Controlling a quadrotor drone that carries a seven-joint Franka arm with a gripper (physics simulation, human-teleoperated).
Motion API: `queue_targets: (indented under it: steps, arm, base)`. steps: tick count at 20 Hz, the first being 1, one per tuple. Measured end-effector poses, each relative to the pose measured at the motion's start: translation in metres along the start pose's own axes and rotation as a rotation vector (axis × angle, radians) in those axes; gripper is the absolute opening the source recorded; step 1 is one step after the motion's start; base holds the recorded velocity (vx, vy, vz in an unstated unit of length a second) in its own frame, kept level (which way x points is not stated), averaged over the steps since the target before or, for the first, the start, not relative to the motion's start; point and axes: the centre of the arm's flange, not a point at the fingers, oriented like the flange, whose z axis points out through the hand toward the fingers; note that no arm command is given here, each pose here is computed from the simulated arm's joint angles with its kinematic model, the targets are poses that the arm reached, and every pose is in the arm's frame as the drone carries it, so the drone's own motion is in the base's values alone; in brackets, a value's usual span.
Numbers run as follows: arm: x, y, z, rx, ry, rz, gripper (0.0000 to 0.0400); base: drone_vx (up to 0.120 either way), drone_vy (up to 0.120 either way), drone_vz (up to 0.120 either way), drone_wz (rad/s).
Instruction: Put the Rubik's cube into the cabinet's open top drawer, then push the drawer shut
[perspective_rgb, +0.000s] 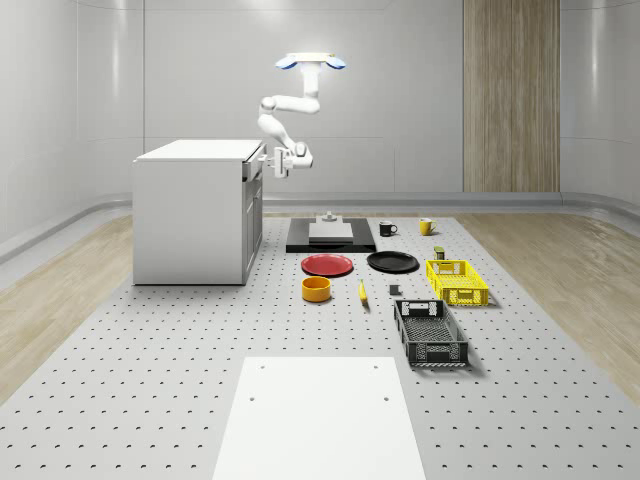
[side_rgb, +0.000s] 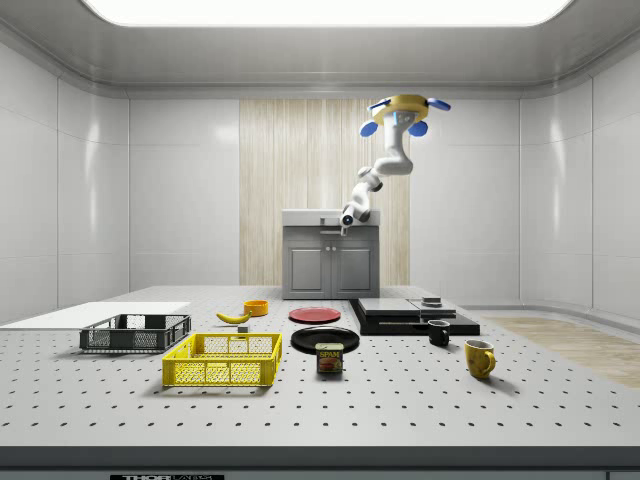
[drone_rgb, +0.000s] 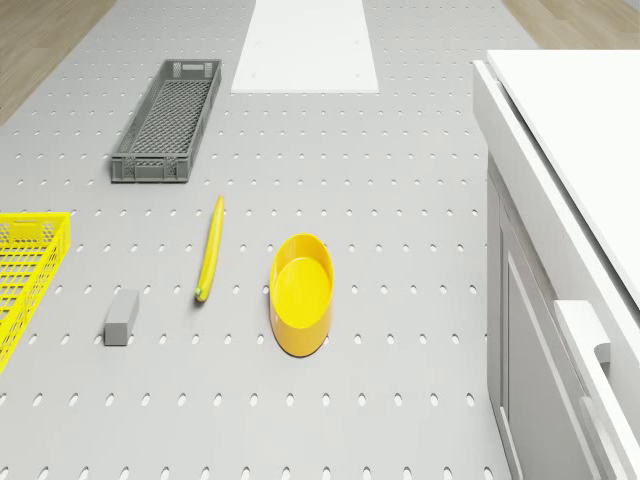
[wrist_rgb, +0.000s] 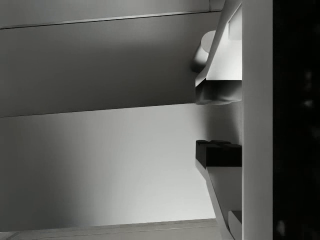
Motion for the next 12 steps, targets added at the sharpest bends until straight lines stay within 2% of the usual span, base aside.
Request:
queue_targets:
  steps: [7,12]
  arm:
    - [0.022,-0.007,0.009,0.001,0.003,-0.042,0.0105]
    - [0.031,-0.009,0.011,0.001,0.004,-0.052,0.0105]
  base:
    - [0.000,0.114,0.000,0.000]
    - [0.000,0.000,0.000,0.000]
